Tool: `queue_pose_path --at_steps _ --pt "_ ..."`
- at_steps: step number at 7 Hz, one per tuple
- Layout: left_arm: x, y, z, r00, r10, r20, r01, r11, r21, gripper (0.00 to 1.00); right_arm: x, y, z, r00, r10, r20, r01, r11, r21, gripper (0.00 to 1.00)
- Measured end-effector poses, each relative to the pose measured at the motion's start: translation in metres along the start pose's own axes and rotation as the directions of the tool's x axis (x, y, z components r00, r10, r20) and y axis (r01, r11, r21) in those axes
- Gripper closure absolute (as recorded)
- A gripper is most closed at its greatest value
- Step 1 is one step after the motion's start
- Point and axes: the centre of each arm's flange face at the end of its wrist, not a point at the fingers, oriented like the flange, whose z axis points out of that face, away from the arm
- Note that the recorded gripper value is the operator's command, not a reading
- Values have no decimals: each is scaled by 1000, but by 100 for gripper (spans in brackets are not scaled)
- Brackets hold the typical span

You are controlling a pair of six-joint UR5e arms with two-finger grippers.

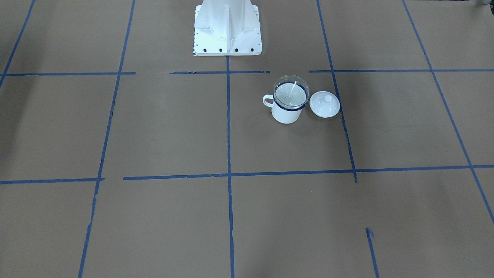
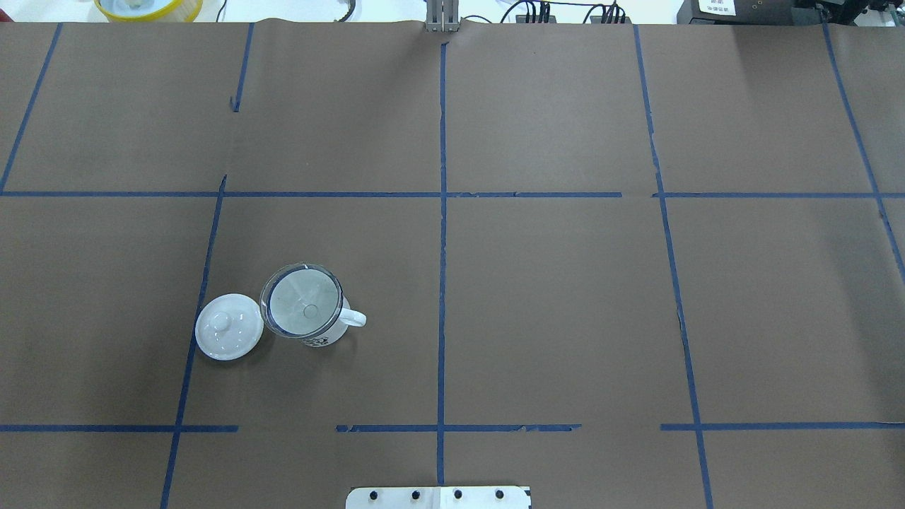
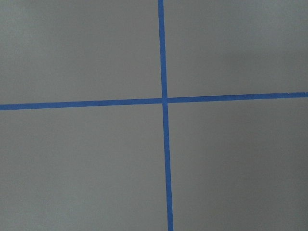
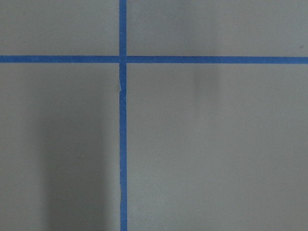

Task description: Remove funnel from cup

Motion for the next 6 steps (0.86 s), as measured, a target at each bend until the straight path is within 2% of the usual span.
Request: queue_pose_path --at_steps 2,3,4,6 --pt "27 1 -15 1000 -23 2 22 996 87 0 0 0 0 1000 -1 0 1 1000 1 0" --pt "75 -6 -17 995 -98 -17 99 989 109 0 0 0 0 1000 0 0 0 1000 0 0" --pt "131 -11 -13 981 -187 -44 190 976 104 0 0 0 0 1000 0 0 0 1000 0 0" --pt "245 -21 -2 932 -350 -98 356 933 58 0 0 0 0 1000 -1 0 1 1000 1 0"
